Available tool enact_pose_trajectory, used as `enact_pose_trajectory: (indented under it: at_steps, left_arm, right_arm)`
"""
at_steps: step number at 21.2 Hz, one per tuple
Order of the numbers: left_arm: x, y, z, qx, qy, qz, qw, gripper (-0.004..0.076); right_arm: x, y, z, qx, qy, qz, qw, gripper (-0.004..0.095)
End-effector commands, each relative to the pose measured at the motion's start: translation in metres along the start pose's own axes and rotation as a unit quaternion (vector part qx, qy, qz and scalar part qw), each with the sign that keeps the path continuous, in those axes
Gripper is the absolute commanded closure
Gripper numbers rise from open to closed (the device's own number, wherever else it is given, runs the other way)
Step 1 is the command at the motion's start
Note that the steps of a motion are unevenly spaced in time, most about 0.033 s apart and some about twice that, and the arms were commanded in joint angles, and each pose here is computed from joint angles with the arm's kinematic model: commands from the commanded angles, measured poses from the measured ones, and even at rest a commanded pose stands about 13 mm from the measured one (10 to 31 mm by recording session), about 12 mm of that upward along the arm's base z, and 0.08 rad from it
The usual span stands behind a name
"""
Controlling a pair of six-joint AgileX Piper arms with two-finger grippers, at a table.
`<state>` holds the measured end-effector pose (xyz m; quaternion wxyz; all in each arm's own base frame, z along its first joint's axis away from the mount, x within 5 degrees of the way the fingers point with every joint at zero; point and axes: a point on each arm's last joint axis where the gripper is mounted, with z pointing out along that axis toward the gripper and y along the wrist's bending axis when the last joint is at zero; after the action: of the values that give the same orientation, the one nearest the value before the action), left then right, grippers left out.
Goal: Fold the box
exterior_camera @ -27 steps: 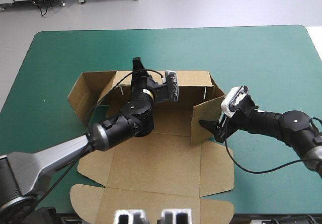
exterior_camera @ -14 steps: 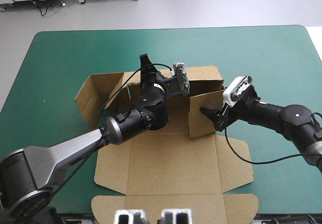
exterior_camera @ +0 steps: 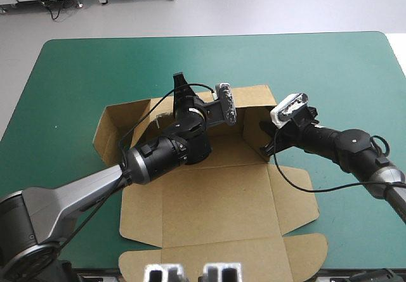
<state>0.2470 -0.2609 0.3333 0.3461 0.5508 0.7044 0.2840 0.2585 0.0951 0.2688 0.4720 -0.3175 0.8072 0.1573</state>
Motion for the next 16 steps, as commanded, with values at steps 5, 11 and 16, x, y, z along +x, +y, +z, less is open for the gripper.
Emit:
enact_pose_trajectory:
  at_steps: [5, 11, 16]
  left_arm:
    - [-0.01, -0.004, -0.059, 0.098, -0.121, -0.014, 0.988, 0.0261]
    - [-0.006, -0.011, -0.112, 0.108, -0.165, -0.014, 0.98, 0.0169]
    - [0.001, -0.011, -0.14, 0.091, -0.189, -0.007, 0.978, 0.0169]
  right_arm:
    - [-0.016, 0.003, -0.003, 0.003, -0.031, 0.027, 0.999, 0.0931]
    - [-0.039, -0.016, -0.009, 0.087, -0.066, 0.034, 0.993, 0.0931]
    - [-0.05, -0.027, -0.005, 0.121, -0.073, 0.029, 0.99, 0.0932]
